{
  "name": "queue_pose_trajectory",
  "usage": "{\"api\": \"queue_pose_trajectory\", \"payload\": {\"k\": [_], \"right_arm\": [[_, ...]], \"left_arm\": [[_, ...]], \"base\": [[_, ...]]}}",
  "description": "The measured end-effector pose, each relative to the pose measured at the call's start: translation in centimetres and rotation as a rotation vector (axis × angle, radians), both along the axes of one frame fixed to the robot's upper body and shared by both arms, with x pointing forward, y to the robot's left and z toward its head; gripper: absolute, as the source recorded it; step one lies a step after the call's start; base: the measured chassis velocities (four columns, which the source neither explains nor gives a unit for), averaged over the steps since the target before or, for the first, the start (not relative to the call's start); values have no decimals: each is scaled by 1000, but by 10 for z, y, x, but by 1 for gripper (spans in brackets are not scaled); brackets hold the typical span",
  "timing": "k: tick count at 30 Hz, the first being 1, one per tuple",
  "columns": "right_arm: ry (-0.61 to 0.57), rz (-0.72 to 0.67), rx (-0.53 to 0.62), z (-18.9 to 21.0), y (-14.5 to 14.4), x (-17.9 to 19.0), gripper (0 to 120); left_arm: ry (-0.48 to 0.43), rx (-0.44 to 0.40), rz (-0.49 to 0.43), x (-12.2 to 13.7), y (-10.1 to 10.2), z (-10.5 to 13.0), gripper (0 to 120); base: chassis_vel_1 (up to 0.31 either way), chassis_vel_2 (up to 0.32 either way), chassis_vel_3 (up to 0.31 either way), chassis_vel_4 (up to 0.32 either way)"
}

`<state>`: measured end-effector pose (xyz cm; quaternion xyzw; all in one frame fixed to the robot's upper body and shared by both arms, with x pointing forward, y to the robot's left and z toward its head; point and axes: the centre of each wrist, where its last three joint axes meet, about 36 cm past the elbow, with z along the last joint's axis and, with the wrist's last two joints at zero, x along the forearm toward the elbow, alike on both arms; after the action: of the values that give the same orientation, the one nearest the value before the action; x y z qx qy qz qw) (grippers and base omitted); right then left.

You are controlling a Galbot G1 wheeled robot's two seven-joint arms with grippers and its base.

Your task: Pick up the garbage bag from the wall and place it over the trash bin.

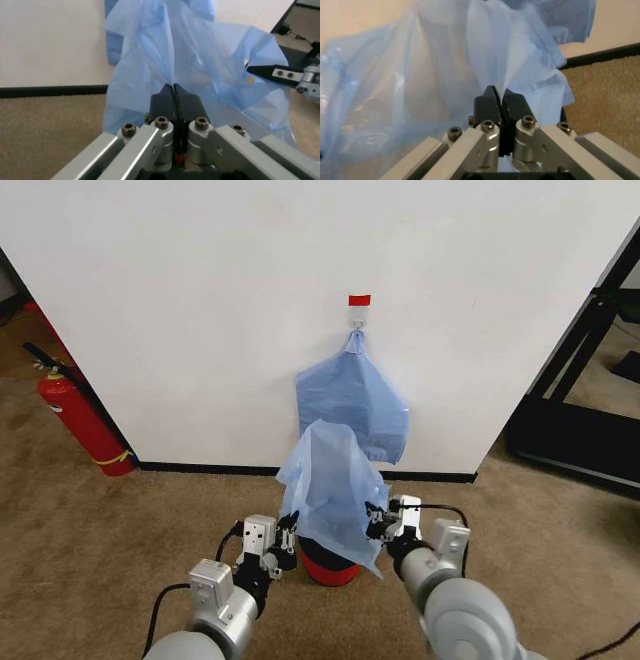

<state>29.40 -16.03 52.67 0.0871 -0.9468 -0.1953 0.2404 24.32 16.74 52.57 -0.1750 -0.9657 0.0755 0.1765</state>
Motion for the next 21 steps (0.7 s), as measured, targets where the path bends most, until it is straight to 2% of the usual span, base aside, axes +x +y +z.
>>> {"api": "queue_pose_trajectory", "payload": {"k": [3, 8, 11, 14, 18, 21], "right_arm": [[9, -4, -8, -3, -1, 3, 0], [102, -79, -85, -62, 9, 42, 0], [130, -116, -110, -82, 14, 54, 0], [136, -120, -133, -84, 12, 50, 0], [159, -114, -194, -82, 2, 32, 0], [174, -119, -215, -83, -1, 27, 0]], "left_arm": [[25, -1, -3, 6, -4, -6, 0], [153, 7, 43, 39, -31, -64, 0], [183, -7, 73, 48, -43, -84, 0], [185, 0, 86, 47, -40, -86, 0], [165, 40, 111, 34, -20, -81, 0], [148, 68, 117, 27, -15, -83, 0]], "base": [[0, 0, 0, 0], [0, 0, 0, 0], [0, 0, 0, 0], [0, 0, 0, 0], [0, 0, 0, 0], [0, 0, 0, 0]]}}
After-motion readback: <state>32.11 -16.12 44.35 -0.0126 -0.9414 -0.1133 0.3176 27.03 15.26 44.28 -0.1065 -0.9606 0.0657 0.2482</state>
